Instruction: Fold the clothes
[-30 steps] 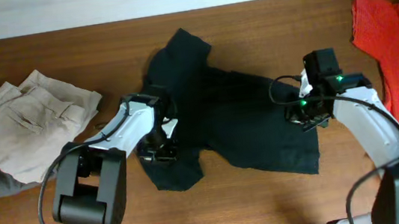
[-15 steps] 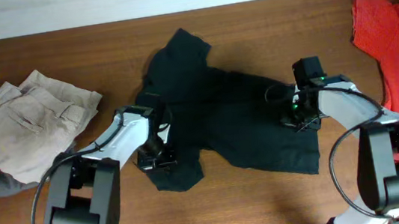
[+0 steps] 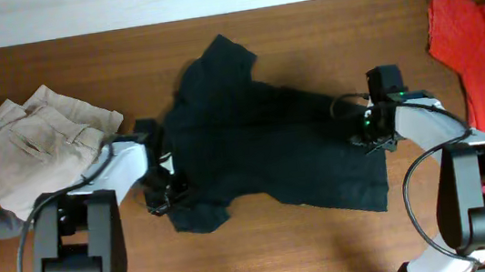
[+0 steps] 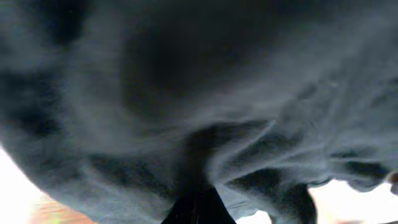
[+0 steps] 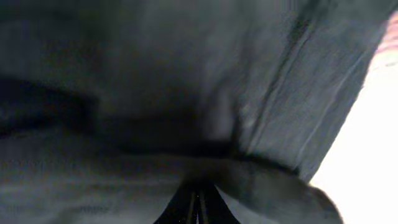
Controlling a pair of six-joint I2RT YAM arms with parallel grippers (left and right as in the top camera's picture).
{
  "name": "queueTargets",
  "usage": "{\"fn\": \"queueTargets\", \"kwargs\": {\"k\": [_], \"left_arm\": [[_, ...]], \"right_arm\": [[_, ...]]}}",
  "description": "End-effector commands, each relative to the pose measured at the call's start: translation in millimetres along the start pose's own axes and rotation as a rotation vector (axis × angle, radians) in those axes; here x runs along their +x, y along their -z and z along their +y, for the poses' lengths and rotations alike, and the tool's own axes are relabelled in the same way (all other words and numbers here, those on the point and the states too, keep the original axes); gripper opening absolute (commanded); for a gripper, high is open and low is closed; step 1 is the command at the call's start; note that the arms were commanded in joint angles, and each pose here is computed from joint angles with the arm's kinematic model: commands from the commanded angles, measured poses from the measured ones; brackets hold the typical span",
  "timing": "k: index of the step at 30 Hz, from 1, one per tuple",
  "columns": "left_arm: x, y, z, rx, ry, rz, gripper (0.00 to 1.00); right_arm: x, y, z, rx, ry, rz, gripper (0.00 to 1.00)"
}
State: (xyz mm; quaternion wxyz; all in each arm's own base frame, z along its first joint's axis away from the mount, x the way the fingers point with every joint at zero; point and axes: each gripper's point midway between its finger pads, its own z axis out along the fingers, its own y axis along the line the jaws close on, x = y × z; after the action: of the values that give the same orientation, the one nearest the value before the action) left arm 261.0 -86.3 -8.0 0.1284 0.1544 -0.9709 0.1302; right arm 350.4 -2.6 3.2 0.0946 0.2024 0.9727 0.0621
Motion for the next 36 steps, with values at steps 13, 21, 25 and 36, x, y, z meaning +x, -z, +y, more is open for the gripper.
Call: {"fn": "queueTargets", "kwargs": {"k": [13,21,25,36], "left_arm": [[-5,5,94,-0.343,0.111,-0.055,0.01],[-22,66,69,-0.264,-0.013,-0.295,0.01],[-31,101,49,-0.222,-0.115,-0.455,0.05],[-40,124,-9,-0.166,-0.351,-0.634,0.14]], "right_arm": [[-56,-29,-20,0.002,0.005,-0.165,0.06],[-63,47,17,-0.3,0.102,-0.122,0.17],[-47,86,15,-0.291,0.09,-0.121,0.25],[55,95,-19,-0.099,-0.106,0.225,0.53]]}}
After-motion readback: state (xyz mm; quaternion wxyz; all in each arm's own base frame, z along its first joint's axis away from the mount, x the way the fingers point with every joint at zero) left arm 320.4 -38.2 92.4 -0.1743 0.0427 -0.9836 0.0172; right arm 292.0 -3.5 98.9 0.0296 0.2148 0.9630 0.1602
